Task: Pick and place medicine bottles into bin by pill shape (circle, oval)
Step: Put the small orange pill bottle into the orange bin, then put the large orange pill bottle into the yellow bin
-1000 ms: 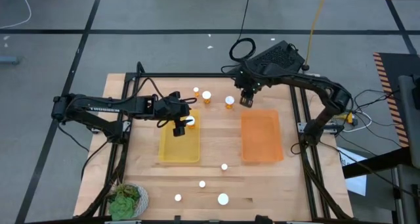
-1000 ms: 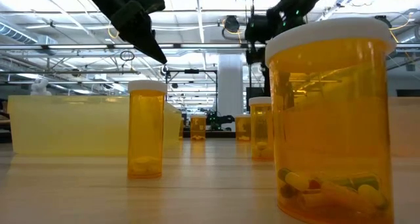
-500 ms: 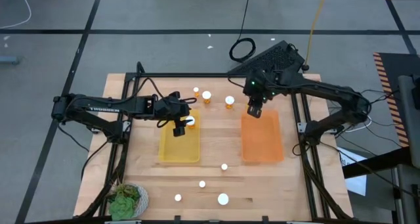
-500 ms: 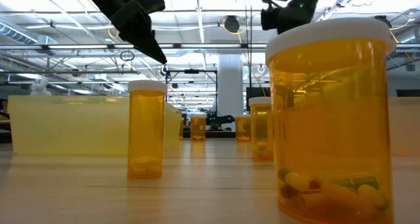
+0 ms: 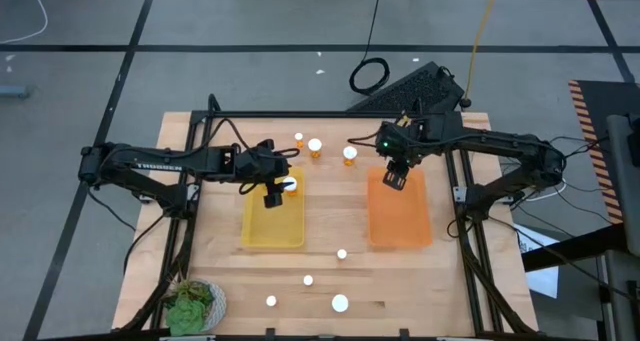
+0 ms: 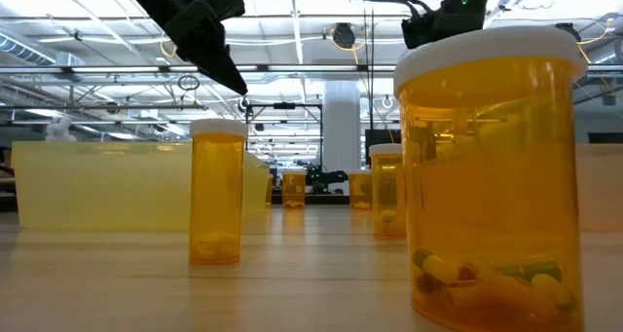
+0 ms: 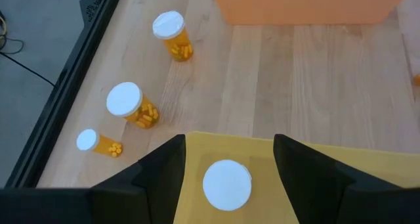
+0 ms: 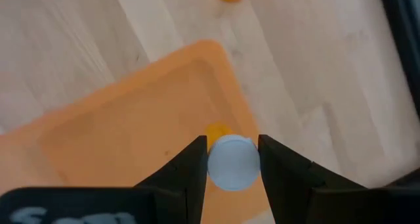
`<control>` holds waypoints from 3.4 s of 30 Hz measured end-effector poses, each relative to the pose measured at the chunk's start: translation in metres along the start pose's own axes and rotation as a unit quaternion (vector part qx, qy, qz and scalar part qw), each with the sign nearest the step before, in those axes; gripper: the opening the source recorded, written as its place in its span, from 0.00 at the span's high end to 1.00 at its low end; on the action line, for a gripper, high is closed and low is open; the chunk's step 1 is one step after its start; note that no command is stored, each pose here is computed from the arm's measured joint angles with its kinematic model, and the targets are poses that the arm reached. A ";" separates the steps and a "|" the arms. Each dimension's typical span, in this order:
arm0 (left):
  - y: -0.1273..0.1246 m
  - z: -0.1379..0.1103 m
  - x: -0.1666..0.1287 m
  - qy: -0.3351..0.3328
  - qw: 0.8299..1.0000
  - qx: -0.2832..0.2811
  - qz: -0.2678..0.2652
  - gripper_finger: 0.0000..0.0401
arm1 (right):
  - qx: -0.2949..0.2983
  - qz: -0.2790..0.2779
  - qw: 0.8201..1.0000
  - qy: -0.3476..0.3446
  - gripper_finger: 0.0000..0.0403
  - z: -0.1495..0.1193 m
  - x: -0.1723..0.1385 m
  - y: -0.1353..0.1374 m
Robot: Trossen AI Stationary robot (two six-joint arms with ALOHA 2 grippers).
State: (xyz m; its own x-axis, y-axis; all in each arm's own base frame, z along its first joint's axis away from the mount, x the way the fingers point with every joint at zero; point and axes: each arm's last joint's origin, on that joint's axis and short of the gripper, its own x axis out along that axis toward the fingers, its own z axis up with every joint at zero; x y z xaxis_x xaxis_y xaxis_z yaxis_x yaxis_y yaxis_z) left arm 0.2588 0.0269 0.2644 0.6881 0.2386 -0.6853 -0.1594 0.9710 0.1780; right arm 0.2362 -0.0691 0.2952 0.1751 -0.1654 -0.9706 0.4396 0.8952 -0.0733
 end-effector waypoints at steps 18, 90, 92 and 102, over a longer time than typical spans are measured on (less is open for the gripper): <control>0.000 0.000 0.000 -0.002 1.000 0.000 0.000 0.42 | 0.052 -0.011 0.999 0.012 0.70 -0.060 0.068 -0.002; 0.035 0.020 0.039 0.056 0.996 -0.030 0.055 0.41 | -0.115 0.019 0.928 -0.353 0.50 -0.084 0.038 0.077; 0.040 0.031 0.048 0.075 0.996 -0.014 0.054 0.42 | -0.125 0.014 0.927 -0.354 0.50 -0.084 0.038 0.076; 0.047 0.068 0.064 0.096 0.992 0.065 0.057 0.42 | -0.140 0.017 0.923 -0.357 0.50 -0.087 0.035 0.077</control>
State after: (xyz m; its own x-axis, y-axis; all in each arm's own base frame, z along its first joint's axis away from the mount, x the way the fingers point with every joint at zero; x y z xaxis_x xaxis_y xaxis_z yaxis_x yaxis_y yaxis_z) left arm 0.3435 0.0864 0.2771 0.5210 0.3573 -0.7751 -0.1282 0.9306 0.3428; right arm 0.1990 0.0300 0.2359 0.7647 -0.2757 -0.5824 0.1948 0.9605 -0.1988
